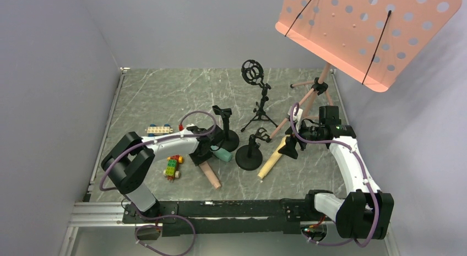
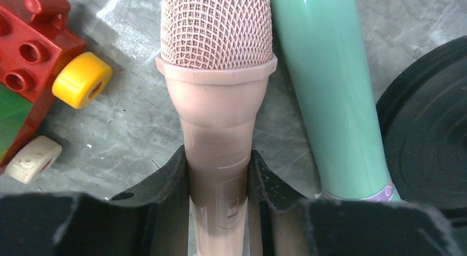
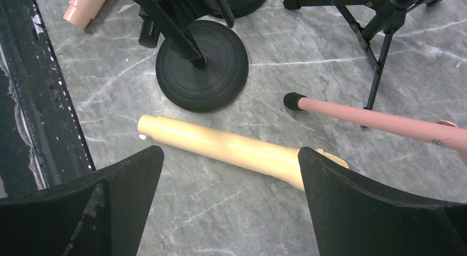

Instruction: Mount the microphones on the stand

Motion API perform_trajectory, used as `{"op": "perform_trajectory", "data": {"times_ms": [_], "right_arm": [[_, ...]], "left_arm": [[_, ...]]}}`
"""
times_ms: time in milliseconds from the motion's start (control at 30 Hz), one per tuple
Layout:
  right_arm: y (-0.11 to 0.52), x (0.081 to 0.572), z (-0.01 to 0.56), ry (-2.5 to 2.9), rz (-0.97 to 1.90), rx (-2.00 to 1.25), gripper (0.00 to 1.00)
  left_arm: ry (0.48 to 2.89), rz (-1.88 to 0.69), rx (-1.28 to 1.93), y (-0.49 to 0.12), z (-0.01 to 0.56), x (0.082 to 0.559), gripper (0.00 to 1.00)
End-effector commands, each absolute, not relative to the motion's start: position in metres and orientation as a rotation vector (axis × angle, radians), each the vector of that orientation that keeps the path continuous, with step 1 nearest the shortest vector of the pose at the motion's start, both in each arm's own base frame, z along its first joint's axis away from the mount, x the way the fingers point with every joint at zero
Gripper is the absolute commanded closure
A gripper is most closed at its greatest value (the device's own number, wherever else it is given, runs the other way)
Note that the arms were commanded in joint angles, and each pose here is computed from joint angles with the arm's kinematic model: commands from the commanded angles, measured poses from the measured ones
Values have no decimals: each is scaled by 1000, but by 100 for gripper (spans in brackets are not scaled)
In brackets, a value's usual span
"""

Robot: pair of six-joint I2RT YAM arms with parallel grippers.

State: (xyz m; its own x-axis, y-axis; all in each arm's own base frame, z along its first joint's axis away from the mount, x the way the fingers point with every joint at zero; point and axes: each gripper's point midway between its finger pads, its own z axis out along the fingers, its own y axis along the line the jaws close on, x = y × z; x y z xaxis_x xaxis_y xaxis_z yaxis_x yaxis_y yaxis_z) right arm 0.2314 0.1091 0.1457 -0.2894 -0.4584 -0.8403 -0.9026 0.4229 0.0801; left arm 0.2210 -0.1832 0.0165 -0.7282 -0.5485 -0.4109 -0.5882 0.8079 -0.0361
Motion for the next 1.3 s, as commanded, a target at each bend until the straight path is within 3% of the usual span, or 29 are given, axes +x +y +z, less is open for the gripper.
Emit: {"op": "perform_trajectory", "data": {"times_ms": [0,367,567,1000,1267], "right_arm": [[111,233,155,1867,725,-1167,0],[113,232,156,1857,742,-1170,0],[115,231,156,1851,760,-1173,0],[119,230,156,1839,808,-1176,0],[116,231,199,1755,719,-1208,0]], "left_arm": [[2563,136,-826,-171,23,219,100],[2355,-196,-537,-174,129,229,100],[2227,-398,-201,-187,170,231,100],[1361,-839,643,-245,309,186,100],[1084,-917,802,-281,372,176,100]]}}
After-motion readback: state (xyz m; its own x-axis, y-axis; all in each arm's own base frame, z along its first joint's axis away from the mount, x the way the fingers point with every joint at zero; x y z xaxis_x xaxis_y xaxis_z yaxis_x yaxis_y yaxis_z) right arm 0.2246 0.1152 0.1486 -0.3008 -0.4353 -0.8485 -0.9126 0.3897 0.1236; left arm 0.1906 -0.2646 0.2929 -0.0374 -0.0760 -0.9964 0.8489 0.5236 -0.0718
